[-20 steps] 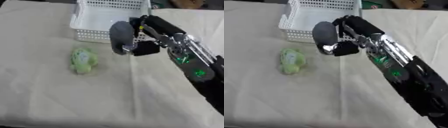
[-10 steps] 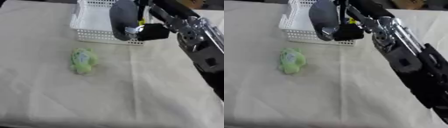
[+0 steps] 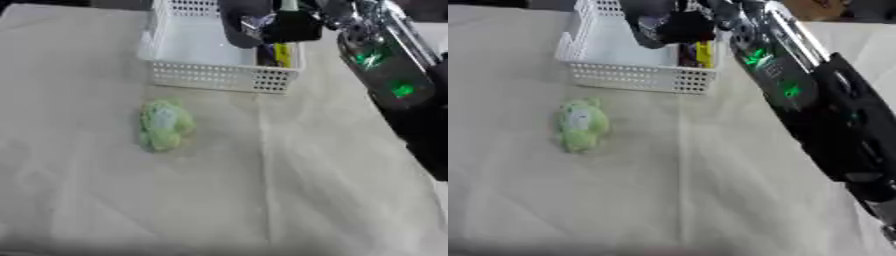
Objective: Pick up objects on the table and place them in the box.
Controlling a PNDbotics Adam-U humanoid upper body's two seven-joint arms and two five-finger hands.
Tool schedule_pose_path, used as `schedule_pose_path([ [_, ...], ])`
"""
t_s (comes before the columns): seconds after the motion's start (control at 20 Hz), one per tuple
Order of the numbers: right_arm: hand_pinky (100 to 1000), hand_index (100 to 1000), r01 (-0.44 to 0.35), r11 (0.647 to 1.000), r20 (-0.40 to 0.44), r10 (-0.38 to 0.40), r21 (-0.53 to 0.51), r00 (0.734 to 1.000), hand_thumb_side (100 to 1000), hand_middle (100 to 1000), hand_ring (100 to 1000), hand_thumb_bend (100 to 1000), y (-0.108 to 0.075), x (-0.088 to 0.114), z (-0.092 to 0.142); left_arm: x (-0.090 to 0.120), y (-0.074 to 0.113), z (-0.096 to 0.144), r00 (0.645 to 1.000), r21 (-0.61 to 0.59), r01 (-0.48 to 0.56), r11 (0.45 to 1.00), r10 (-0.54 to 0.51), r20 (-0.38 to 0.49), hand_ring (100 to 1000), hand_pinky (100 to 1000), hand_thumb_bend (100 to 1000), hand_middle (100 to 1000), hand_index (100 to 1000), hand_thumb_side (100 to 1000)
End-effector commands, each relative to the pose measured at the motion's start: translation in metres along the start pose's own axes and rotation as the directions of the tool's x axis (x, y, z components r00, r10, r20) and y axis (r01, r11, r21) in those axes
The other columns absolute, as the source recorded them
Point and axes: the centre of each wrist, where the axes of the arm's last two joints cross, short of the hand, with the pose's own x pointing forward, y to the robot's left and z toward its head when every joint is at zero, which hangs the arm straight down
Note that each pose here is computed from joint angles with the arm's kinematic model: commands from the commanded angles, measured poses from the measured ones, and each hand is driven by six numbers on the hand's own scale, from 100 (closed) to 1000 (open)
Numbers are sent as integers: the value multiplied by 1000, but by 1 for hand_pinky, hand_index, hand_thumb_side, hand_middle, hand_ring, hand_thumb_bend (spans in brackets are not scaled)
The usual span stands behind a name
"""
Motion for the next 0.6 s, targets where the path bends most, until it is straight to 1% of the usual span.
schedule_pose_path([
  [0.05,940,675,-15,999,-35,13,-49,999,757,487,867,320,-10,-8,-15,6,-2,-6,999,-2,-25,1000,25,25,542,619,100,599,669,792],
  [0.35,942,672,-6,996,-126,-6,-94,992,760,483,867,330,-6,-27,-42,8,-6,-7,998,-6,-49,999,49,27,541,619,100,599,669,792],
  [0.45,944,672,-9,994,-155,-9,-112,988,762,483,867,330,-8,-34,-50,9,-8,-8,998,-7,-59,998,60,30,542,620,100,599,669,793],
  [0.6,947,671,-7,991,-179,-17,-131,984,764,482,868,332,-7,-43,-59,10,-10,-9,997,-9,-71,997,71,32,542,620,100,600,670,792],
])
